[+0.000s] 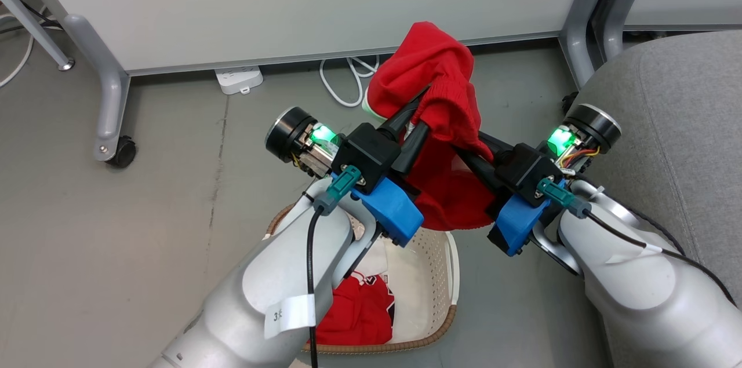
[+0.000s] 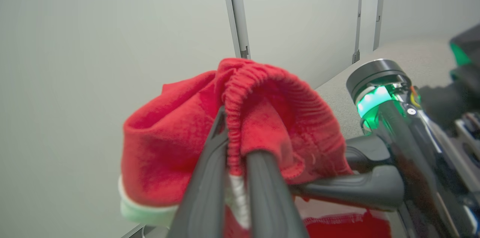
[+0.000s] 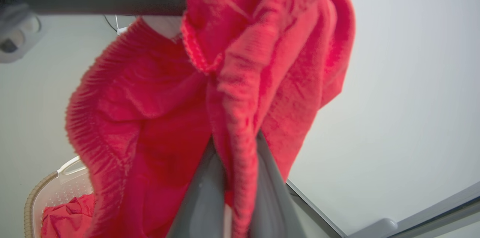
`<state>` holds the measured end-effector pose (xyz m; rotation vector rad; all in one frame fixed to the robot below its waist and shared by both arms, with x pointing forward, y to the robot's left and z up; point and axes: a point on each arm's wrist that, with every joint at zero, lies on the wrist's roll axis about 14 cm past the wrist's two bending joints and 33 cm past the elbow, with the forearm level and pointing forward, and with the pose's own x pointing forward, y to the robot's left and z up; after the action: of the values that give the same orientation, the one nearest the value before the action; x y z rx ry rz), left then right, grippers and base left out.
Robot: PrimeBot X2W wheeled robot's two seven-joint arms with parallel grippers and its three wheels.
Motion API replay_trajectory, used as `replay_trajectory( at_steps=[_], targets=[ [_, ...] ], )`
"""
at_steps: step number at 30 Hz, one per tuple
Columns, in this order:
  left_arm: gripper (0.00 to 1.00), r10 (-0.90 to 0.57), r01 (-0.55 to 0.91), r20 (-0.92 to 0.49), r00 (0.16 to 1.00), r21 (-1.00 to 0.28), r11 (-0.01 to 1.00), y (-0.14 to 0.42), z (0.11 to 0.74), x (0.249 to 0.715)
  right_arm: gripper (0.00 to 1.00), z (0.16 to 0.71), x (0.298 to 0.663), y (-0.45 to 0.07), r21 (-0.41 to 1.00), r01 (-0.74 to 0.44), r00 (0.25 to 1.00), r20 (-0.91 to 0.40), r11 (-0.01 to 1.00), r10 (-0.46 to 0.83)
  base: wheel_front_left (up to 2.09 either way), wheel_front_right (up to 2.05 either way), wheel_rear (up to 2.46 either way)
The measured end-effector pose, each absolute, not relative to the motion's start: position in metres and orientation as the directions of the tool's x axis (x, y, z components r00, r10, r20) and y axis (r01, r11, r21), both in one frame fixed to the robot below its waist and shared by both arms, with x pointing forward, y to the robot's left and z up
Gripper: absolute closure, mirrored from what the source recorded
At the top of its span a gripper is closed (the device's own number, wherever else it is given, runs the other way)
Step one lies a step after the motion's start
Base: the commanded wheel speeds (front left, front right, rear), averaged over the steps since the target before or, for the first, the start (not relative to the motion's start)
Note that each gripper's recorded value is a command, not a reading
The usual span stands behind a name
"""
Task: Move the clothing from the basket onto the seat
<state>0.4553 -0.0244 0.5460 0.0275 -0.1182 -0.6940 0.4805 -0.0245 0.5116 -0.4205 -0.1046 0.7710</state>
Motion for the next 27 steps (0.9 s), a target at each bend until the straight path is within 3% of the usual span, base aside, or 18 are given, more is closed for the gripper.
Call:
replay_trajectory(
  at_steps=[2, 3, 4, 17, 27],
  targets=[
    [1.00, -0.638, 0.635, 0.099, 0.763, 0.065, 0.770, -0.024, 0.546, 0.455, 1.00, 0.512, 0.481, -0.025, -0.405, -0.652, 0.718, -0.058, 0.641, 0.694, 0.00, 0.00, 0.00],
    [0.30, -0.636, 0.633, 0.098, 0.765, 0.063, 0.771, -0.024, 0.546, 0.456, 1.00, 0.513, 0.481, -0.025, -0.404, -0.652, 0.718, -0.056, 0.642, 0.694, 0.00, 0.00, 0.00],
    [0.00, -0.634, 0.631, 0.097, 0.767, 0.063, 0.773, -0.023, 0.545, 0.456, 1.00, 0.513, 0.481, -0.025, -0.403, -0.651, 0.719, -0.055, 0.643, 0.693, 0.00, 0.00, 0.00],
    [0.00, -0.638, 0.636, 0.089, 0.764, 0.060, 0.770, -0.026, 0.540, 0.456, 1.00, 0.522, 0.496, -0.047, -0.333, -0.585, 0.785, -0.006, 0.739, 0.619, 0.00, 0.00, 0.00],
    [0.00, -0.704, 0.702, 0.050, 0.709, 0.047, 0.710, -0.052, 0.520, 0.445, 1.00, 0.526, 0.508, -0.101, -0.262, -0.448, 0.881, 0.035, 0.855, 0.472, 0.00, 0.00, 0.00]
  ],
)
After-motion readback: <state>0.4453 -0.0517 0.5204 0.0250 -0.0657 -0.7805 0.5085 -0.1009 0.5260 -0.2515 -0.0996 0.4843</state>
